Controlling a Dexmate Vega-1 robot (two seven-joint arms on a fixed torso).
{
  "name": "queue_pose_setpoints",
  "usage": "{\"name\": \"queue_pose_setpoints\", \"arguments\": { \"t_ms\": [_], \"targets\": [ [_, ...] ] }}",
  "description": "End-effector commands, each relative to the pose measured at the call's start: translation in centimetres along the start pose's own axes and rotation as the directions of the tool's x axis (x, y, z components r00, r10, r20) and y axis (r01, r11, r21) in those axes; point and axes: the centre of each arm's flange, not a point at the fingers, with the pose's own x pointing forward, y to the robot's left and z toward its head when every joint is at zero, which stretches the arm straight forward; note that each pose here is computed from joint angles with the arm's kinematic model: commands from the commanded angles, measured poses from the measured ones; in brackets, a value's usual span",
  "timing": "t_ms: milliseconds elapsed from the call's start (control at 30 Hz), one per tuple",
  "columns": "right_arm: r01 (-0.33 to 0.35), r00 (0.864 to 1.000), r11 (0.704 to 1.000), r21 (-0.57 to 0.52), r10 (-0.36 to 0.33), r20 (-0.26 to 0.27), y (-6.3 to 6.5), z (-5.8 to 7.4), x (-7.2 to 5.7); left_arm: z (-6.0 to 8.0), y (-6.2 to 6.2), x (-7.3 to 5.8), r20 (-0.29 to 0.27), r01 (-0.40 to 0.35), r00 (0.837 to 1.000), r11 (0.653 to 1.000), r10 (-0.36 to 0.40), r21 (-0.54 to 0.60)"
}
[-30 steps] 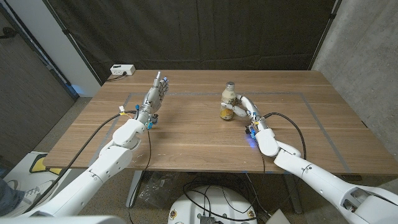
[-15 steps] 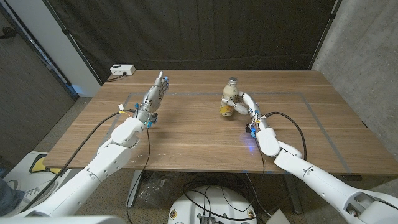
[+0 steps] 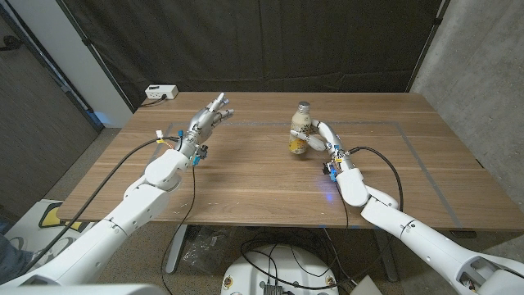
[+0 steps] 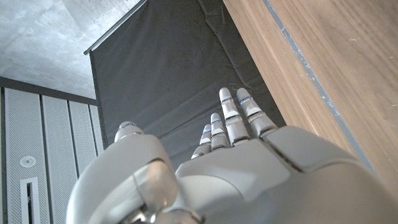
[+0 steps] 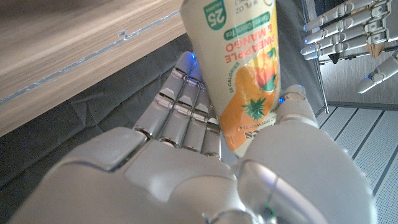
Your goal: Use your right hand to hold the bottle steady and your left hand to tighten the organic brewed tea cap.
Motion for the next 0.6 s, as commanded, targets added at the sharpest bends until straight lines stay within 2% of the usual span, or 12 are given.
{"name": "queue_pose_setpoints", "arguments": {
  "t_ms": [33,233,467,600],
  "targets": [
    [0.006,1.0,1.0,-0.011,-0.006,0.01,0.3,0.2,0.3,1.3,-1.1,0.3,0.075,0.012,0.997,0.998,-0.017,0.068],
    [0.012,1.0,1.0,-0.009,-0.012,0.019,0.3,0.3,0.5,1.2,-2.3,0.6,0.093,0.065,0.993,0.996,-0.07,0.06],
    [0.017,0.999,1.0,-0.004,-0.017,0.028,0.2,0.4,0.8,1.8,-4.0,0.9,0.075,0.12,0.988,0.982,-0.132,0.148],
    [0.021,0.999,1.0,0.0,-0.021,0.035,0.1,0.5,0.9,1.7,-5.1,1.5,0.071,0.169,0.981,0.975,-0.18,0.145]
  ]
}}
